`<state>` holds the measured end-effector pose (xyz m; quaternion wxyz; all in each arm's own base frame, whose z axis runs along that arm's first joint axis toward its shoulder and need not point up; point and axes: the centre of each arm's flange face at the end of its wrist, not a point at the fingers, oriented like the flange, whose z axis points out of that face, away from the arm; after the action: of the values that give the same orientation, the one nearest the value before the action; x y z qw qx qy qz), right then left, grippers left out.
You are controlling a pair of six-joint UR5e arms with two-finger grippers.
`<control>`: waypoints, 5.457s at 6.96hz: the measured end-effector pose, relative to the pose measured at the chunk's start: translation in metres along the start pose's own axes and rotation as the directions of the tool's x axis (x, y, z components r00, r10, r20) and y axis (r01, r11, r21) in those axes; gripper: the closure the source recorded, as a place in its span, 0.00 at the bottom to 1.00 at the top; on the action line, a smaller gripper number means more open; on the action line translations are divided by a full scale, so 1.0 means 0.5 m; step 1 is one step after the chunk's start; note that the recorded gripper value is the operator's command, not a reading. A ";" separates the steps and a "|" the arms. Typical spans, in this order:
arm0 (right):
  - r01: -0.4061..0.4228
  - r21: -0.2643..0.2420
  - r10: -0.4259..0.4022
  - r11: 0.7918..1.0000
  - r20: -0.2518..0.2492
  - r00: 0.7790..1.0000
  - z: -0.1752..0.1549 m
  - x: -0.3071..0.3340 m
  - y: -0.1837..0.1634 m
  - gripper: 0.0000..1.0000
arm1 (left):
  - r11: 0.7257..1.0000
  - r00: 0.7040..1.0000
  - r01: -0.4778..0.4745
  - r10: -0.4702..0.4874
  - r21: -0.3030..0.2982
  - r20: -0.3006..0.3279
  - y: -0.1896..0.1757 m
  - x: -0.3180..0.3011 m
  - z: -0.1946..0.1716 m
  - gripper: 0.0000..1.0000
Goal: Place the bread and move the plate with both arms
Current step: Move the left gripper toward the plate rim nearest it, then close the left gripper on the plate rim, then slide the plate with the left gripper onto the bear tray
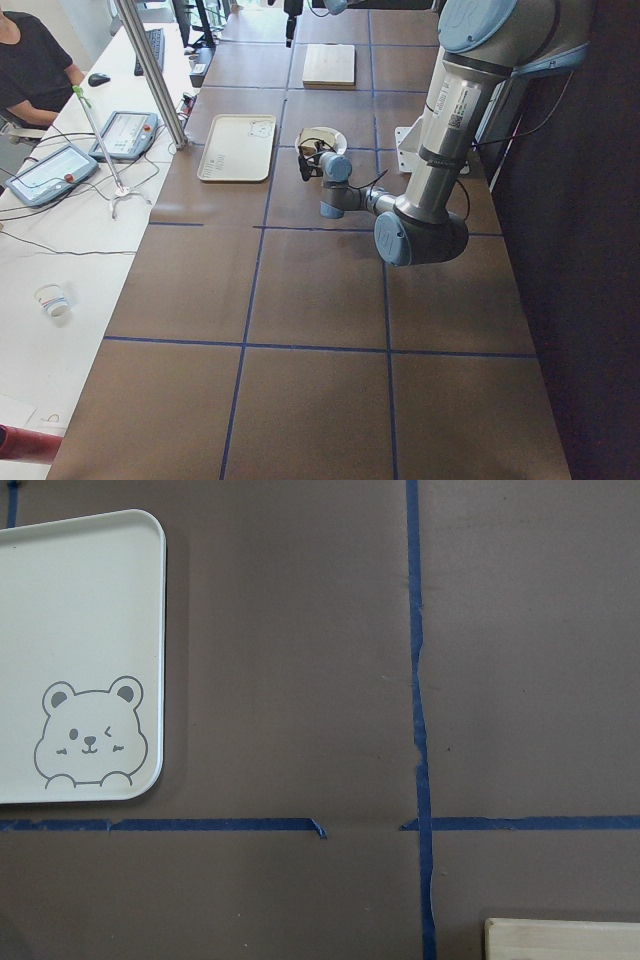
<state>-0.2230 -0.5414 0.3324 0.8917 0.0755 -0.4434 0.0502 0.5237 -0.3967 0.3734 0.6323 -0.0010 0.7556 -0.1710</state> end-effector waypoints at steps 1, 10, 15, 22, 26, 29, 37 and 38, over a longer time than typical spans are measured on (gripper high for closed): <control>-0.001 0.000 0.001 1.000 -0.001 1.000 0.001 0.001 0.000 0.00 | 1.000 1.000 0.003 -0.003 0.005 0.004 0.016 0.000 0.015 0.39; -0.010 -0.009 0.009 1.000 -0.009 1.000 0.010 0.024 0.010 0.00 | 1.000 1.000 0.008 -0.008 0.002 0.013 0.054 0.003 0.045 0.61; -0.010 -0.009 0.009 1.000 -0.009 1.000 0.010 0.024 0.009 0.00 | 1.000 1.000 0.006 -0.006 0.001 0.007 0.054 0.009 0.044 0.97; 0.010 -0.015 -0.010 1.000 -0.018 1.000 0.017 0.045 0.016 0.00 | 0.997 0.993 0.072 -0.073 -0.019 -0.093 0.058 0.098 0.038 1.00; 0.105 -0.033 -0.107 0.994 -0.064 0.992 -0.002 0.201 0.030 0.00 | 0.974 0.972 0.206 -0.192 0.097 -0.135 -0.058 0.178 0.018 1.00; 0.189 -0.063 -0.194 0.980 -0.097 0.976 -0.027 0.347 0.049 0.00 | 0.890 0.944 0.331 -0.316 0.313 -0.099 -0.162 0.277 0.068 1.00; 0.192 -0.073 -0.201 0.979 -0.141 0.970 -0.056 0.490 0.075 0.00 | 0.744 0.926 0.334 -0.374 0.579 -0.054 -0.293 0.256 0.261 0.00; 0.194 -0.074 -0.203 0.978 -0.143 0.969 -0.053 0.493 0.074 0.00 | 0.766 0.939 0.274 -0.345 0.582 0.012 -0.293 0.258 0.262 0.00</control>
<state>-0.0595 -0.4948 0.5169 0.9248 0.0888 -0.3669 -0.0472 0.5915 -0.5964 0.2694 0.6098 0.0541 0.6197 -0.4912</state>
